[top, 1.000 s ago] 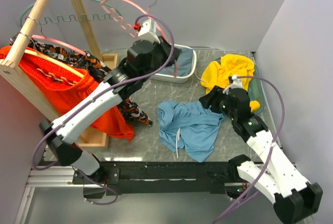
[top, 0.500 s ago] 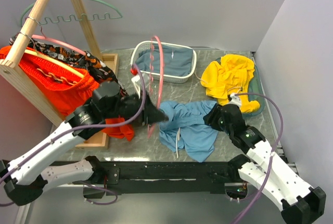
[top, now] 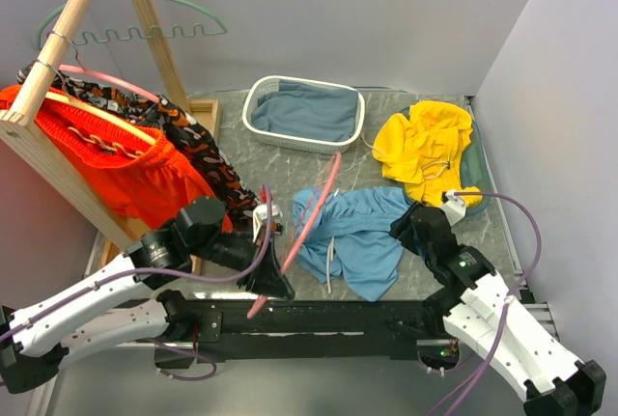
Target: Place the shorts on the hanger
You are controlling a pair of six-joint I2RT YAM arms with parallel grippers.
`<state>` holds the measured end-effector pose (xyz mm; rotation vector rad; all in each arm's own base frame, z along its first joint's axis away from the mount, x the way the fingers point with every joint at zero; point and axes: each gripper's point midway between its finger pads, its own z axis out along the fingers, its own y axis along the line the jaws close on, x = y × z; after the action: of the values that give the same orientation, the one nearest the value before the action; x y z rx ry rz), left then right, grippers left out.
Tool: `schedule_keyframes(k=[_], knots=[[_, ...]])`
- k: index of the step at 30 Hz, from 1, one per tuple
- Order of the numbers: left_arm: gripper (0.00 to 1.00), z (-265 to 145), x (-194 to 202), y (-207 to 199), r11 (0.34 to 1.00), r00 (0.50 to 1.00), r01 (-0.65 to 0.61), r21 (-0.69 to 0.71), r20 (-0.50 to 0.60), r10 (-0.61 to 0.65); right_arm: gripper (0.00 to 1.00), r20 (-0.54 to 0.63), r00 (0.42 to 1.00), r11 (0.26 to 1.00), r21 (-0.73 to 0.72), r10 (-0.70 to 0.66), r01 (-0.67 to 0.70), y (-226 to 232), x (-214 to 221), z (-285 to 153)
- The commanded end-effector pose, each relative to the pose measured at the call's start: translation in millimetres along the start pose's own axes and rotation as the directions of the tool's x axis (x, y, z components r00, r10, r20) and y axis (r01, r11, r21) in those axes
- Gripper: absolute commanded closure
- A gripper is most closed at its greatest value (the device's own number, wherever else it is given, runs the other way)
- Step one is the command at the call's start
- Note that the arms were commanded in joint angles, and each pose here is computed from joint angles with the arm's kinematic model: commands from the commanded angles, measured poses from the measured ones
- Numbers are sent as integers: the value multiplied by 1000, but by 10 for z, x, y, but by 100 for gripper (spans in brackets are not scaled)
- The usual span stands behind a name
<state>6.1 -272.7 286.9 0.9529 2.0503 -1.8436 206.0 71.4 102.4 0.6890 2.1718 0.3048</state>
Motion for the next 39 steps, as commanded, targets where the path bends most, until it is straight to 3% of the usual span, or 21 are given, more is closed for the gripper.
schedule_keyframes(k=[1,6,10,15,19,22,24,25,28,31,34,39], knots=[[99,-50,94,-305,986,995,-98,138,6,98,34,97,994,999,0,40,-40,70,-148,152],[99,-43,279,-309,984,997,-70,161,-32,76,36,102,995,999,47,20,-25,51,-156,249],[99,-12,427,-277,982,996,-44,182,-66,57,45,136,991,999,52,5,-13,88,-248,292],[99,20,550,-296,980,993,-36,194,-100,57,69,134,990,994,99,-49,35,89,-309,321],[99,81,667,-260,977,990,-19,211,-134,48,91,132,990,998,38,-58,54,293,-408,249],[99,128,726,-244,977,987,-18,213,-152,51,98,113,991,997,24,-76,74,387,-456,193],[99,141,739,-252,976,986,-25,215,-154,60,92,78,991,994,29,-108,106,418,-445,174],[99,146,732,-255,976,986,-29,214,-152,62,77,61,991,991,59,-123,119,367,-412,198],[99,149,725,-267,976,986,-38,217,-151,72,53,43,991,988,95,-126,122,207,-306,215],[99,136,723,-267,976,987,-44,213,-143,76,40,40,993,992,68,-107,105,131,-200,226],[99,121,740,-272,975,986,-42,217,-146,75,31,26,994,993,55,-103,102,82,-125,243],[99,87,756,-291,974,986,-49,220,-147,82,31,21,995,992,80,-102,100,6,-77,364]])
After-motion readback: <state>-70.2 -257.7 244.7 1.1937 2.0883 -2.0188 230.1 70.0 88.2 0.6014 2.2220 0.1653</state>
